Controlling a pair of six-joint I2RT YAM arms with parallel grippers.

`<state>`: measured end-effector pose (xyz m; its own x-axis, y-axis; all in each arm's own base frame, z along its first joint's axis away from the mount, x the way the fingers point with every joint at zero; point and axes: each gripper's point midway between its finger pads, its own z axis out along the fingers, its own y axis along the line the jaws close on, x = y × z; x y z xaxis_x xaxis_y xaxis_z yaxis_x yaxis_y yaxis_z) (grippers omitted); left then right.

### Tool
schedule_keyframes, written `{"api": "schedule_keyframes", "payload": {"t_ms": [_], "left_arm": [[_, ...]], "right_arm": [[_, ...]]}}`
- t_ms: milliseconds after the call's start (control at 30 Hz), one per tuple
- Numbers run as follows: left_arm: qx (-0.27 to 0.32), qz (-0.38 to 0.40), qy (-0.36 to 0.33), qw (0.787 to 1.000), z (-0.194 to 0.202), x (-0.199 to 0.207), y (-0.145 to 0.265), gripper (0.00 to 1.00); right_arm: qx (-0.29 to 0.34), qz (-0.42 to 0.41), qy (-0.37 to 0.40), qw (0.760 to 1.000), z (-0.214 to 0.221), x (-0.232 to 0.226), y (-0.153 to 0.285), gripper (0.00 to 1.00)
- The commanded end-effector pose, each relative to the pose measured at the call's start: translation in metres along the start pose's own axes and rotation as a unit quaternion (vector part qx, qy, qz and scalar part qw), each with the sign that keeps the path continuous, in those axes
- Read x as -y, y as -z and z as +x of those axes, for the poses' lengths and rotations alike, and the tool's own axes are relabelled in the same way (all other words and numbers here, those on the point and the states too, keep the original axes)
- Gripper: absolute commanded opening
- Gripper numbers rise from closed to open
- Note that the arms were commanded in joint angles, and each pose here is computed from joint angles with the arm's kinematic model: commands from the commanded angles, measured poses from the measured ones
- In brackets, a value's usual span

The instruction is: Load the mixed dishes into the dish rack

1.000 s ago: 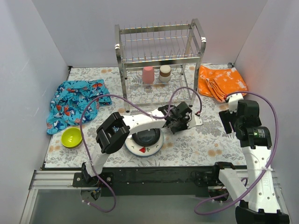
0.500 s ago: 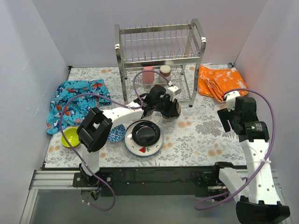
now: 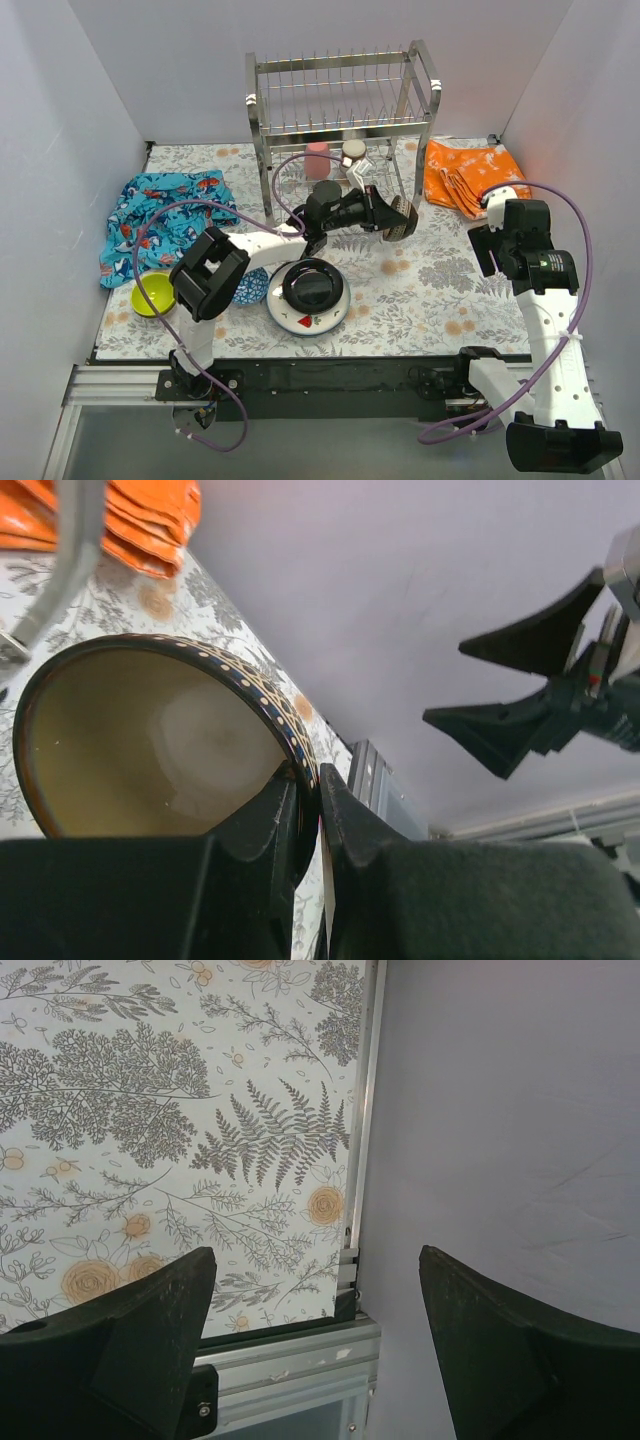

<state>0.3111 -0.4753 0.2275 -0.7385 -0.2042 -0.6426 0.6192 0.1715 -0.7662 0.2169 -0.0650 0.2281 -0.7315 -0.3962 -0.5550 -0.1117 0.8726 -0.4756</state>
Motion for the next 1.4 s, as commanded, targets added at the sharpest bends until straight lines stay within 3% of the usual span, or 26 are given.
{"api": "schedule_keyframes", "payload": {"t_ms": [0,267,567,900,1367], "left_arm": [[0.087,0.015,0.020,0.996,-0.055,0.009,0.000,0.00],[0.116,-0.006,0.016,0.993,-0.082,-0.035,-0.005,0.00],[0.129,0.008,-0.003,0.992,-0.101,-0.056,-0.032,0.00],[0.119,0.034,0.000,0.992,-0.096,-0.083,-0.049,0.00],[0.114,0.020,0.049,0.992,-0.096,-0.120,-0.038,0.00]], "right_arm": [[0.009,0.014,-0.014,1.000,-0.006,0.009,0.010,0.91],[-0.004,0.025,-0.022,0.999,0.002,0.014,0.009,0.90],[-0.025,0.015,-0.023,0.999,0.015,0.010,0.007,0.90],[-0.047,0.001,-0.021,0.999,0.024,0.005,0.002,0.89],[-0.056,-0.010,-0.020,0.998,0.018,0.004,-0.008,0.87]]}}
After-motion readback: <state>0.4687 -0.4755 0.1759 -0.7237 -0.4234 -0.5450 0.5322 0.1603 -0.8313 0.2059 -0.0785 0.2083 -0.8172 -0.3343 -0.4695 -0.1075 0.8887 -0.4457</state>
